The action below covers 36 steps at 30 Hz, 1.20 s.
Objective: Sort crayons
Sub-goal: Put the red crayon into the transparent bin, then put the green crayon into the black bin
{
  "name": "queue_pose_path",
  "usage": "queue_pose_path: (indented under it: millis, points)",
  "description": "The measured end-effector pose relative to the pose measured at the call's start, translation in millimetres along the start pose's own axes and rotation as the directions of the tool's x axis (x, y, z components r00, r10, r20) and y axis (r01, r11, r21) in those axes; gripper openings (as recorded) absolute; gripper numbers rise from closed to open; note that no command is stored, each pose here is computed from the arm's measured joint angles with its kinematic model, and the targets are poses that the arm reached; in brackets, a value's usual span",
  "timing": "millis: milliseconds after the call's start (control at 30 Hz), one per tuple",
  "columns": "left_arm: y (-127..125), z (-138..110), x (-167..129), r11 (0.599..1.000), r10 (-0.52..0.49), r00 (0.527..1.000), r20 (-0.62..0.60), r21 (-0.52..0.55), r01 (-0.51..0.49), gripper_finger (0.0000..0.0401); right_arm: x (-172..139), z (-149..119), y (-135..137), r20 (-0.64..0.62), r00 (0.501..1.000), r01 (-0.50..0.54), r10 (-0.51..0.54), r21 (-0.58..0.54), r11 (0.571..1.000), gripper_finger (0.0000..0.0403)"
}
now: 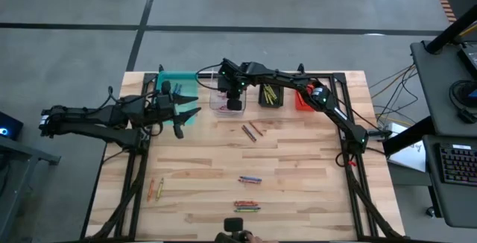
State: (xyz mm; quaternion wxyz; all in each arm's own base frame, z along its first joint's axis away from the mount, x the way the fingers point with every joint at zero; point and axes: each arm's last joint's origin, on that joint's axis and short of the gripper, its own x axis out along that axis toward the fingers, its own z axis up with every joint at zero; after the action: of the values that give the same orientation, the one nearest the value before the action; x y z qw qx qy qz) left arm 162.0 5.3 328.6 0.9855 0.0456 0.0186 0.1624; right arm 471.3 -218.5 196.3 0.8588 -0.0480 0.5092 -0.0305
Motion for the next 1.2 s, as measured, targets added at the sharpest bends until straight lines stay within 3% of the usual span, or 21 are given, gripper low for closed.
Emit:
queue_pose_path:
  millis: [167,267,433,567,800,967,1067,1200]
  points:
    - [-0.3,-1.9,0.5,1.000,-0.001,1.000,-0.018,-0.022,0.001,0.0153,-9.5,2.4,-0.2,0.006,1.000,0.013,-0.013,-0.009,1.000,0.0099]
    - [-1.5,-6.0,2.4,0.995,-0.005,0.998,-0.056,-0.097,-0.001,0.0153,-25.5,9.0,-0.7,0.021,1.000,0.022,-0.022,-0.004,1.000,0.0107]
    - [-5.8,-22.4,9.9,0.977,-0.012,0.980,-0.199,-0.213,-0.032,0.0153,-63.0,16.9,3.8,0.032,0.999,0.019,-0.020,0.018,1.000,0.0104]
    - [-10.8,-39.5,13.7,0.948,-0.027,0.937,-0.348,-0.307,-0.087,0.0153,-101.1,18.5,12.8,0.024,1.000,0.006,-0.007,0.045,0.999,0.0095]
    - [-25.3,-66.7,10.6,0.871,-0.124,0.800,-0.587,-0.450,-0.195,0.0145,-163.4,11.3,36.6,-0.019,0.999,-0.034,0.036,0.096,0.995,0.0081]
    - [-42.3,-81.2,5.4,0.795,-0.259,0.660,-0.705,-0.544,-0.269,0.0128,-198.8,6.6,60.0,-0.006,0.995,-0.102,0.103,0.099,0.990,0.0077]
    - [-55.3,-88.6,4.2,0.762,-0.319,0.578,-0.751,-0.566,-0.315,0.0119,-214.0,1.5,75.4,-0.008,0.993,-0.116,0.117,0.092,0.989,0.0079]
    - [-74.1,-88.8,1.3,0.758,-0.336,0.466,-0.819,-0.528,-0.382,0.0110,-227.9,-6.6,100.5,-0.005,0.990,-0.142,0.142,0.075,0.987,0.0078]
